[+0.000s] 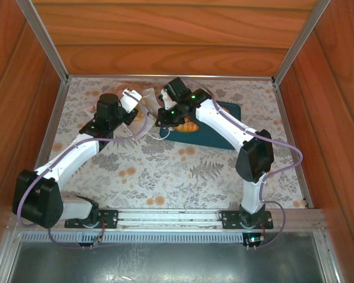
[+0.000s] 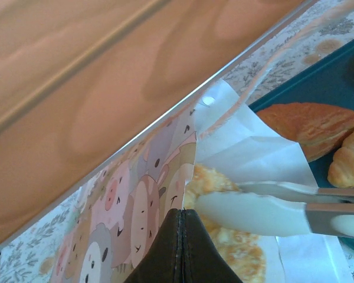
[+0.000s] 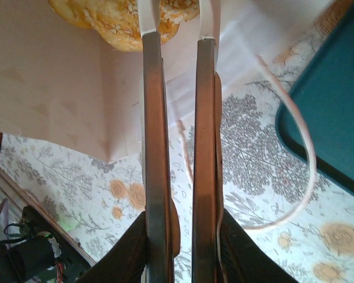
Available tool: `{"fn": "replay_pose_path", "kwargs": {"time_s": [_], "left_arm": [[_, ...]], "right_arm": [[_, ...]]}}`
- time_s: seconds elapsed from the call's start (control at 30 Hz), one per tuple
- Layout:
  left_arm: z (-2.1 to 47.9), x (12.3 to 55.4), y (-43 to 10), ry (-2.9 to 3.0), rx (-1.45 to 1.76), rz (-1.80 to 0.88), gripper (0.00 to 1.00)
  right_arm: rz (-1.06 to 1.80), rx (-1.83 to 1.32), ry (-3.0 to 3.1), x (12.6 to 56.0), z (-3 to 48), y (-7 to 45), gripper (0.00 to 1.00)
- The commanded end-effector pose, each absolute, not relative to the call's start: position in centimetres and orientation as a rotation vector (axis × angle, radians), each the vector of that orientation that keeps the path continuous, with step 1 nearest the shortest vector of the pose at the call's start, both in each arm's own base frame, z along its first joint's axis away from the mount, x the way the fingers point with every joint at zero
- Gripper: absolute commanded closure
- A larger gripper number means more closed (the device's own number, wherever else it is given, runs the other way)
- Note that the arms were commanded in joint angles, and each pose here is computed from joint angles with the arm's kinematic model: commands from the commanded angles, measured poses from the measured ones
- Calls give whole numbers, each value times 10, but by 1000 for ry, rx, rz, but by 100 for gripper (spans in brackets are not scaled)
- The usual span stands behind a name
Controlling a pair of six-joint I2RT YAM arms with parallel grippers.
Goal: Take the fake bread out of the paper bag
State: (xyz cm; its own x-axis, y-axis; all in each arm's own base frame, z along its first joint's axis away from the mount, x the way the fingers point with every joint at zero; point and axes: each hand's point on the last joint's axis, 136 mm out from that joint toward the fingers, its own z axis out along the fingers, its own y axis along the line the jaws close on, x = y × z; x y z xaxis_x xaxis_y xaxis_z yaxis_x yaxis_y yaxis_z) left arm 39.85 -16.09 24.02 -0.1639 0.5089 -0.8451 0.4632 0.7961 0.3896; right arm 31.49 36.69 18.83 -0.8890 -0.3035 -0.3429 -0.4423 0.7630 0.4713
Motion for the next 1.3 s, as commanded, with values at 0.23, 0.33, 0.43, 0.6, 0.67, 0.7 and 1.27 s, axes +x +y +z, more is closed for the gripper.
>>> {"fn": "replay_pose_path", "kwargs": {"time_s": [0.23, 0.33, 0.43, 0.6, 0.67, 0.7, 1.27], "left_arm": [[254, 413, -148, 1794, 633, 123, 100], [250, 415, -149, 1803, 633, 125, 100], [248, 416, -148, 1808, 631, 130, 100], [248, 417, -149, 1806, 624, 126, 100], [250, 418, -147, 1804, 610, 123, 100], [250, 417, -147, 1803, 608, 121, 100], [269, 411, -132, 1761, 582, 159, 100]], "right_arm": [[762, -610, 2685, 301, 209, 348, 100], [750, -599, 2669, 296, 220, 339, 100], [735, -588, 2646, 292, 234, 330, 100], [676, -556, 2640, 284, 248, 312, 100], [640, -539, 2657, 281, 248, 304, 100], [621, -532, 2672, 280, 244, 301, 100], [282, -134, 2690, 230, 289, 180, 100]]}}
